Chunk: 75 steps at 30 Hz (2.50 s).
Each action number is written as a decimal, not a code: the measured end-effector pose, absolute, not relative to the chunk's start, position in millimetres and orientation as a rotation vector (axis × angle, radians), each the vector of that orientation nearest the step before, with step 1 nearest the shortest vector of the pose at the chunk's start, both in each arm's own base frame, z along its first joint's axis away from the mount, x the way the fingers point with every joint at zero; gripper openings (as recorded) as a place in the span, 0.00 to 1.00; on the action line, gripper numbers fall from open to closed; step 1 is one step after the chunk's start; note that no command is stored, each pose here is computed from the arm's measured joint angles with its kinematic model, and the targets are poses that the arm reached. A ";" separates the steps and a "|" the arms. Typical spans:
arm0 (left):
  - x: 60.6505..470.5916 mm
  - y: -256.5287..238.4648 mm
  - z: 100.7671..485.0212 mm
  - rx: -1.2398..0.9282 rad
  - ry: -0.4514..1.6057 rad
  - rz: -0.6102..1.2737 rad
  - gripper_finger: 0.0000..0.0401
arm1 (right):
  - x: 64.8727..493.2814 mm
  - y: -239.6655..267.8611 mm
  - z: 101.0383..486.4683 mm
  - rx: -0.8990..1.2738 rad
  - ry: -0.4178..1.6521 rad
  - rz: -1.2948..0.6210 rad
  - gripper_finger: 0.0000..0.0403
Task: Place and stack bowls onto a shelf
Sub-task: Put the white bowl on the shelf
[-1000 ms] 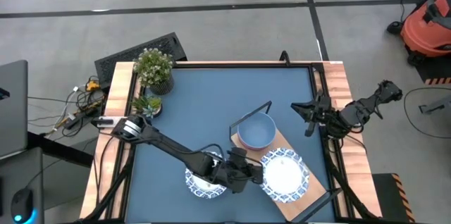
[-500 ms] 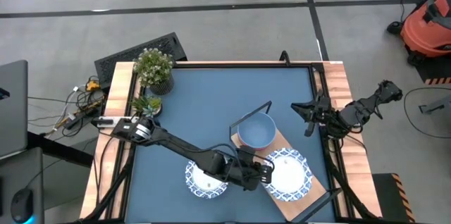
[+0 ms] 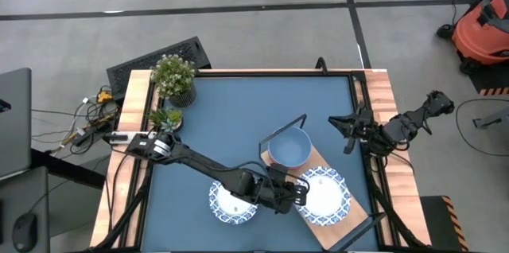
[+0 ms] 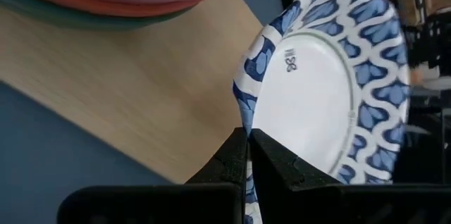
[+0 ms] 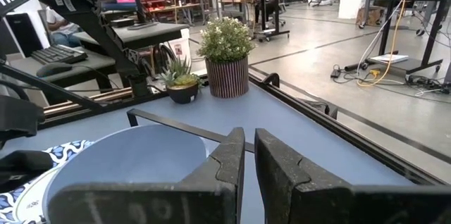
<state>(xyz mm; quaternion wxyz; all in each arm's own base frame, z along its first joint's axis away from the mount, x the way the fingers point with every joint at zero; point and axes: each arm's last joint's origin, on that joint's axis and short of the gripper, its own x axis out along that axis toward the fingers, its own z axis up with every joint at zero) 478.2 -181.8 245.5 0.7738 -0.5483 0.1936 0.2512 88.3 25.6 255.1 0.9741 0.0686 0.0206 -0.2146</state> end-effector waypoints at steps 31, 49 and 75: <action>478.9 -178.2 246.1 -1.198 0.382 0.575 0.00 | 88.8 24.0 255.1 0.139 0.040 -0.451 0.16; 477.4 -177.3 244.0 -1.158 0.398 0.590 0.00 | 89.3 22.3 255.1 0.140 0.039 -0.469 0.16; 487.1 -191.2 221.7 -1.238 0.325 0.577 0.00 | 89.2 22.3 254.9 0.137 0.041 -0.467 0.16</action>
